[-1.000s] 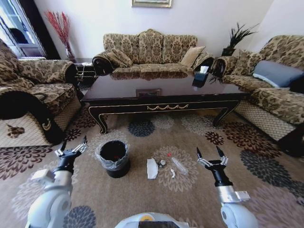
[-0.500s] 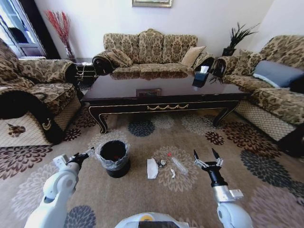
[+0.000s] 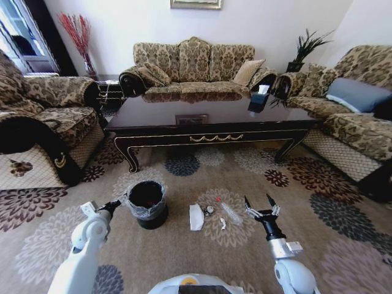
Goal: Move to the front of the table and pick up the trash from the floor, then place it into the trash bin.
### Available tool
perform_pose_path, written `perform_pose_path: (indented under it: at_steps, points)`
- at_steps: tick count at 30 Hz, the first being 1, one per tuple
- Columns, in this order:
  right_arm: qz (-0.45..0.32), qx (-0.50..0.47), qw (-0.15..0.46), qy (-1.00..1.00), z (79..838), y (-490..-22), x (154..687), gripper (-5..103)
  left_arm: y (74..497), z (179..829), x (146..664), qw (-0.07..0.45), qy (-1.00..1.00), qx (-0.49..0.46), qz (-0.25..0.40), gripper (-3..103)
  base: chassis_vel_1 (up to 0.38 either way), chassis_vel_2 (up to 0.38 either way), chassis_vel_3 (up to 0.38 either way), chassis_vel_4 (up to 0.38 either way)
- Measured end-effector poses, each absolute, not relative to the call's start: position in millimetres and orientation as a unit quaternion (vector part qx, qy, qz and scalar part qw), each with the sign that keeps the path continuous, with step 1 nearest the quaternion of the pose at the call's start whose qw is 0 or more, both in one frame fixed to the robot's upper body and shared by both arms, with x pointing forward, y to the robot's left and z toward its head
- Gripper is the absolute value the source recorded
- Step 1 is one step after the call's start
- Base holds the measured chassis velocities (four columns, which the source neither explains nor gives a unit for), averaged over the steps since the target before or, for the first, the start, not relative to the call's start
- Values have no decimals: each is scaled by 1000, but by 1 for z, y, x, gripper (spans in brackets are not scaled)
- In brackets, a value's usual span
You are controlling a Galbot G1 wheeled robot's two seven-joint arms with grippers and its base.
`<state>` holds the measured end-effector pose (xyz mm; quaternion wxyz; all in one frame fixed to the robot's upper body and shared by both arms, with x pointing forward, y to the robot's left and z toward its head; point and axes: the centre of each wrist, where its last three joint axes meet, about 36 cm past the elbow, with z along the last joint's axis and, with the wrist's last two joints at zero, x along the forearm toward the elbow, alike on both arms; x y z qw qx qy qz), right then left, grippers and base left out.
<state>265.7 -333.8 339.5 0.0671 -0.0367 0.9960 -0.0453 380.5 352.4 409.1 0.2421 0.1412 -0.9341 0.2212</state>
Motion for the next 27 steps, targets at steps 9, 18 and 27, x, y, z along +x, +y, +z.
perform_pose_path:
  at_steps: [9, 18, 27]
  points:
    - [-46, -44, 63, 996, 333, -331, 271, 100, 339, 410, 399, 271, -919, 148, 245, 100, 0, 0, 0, 0]
    - [-45, -44, 57, 996, 324, -330, 275, 100, 336, 424, 415, 303, -913, 142, 232, 100, 0, 0, 0, 0]
    - [-46, -42, 55, 997, 321, -332, 278, 100, 324, 403, 428, 342, -898, 145, 235, 100, 0, 0, 0, 0]
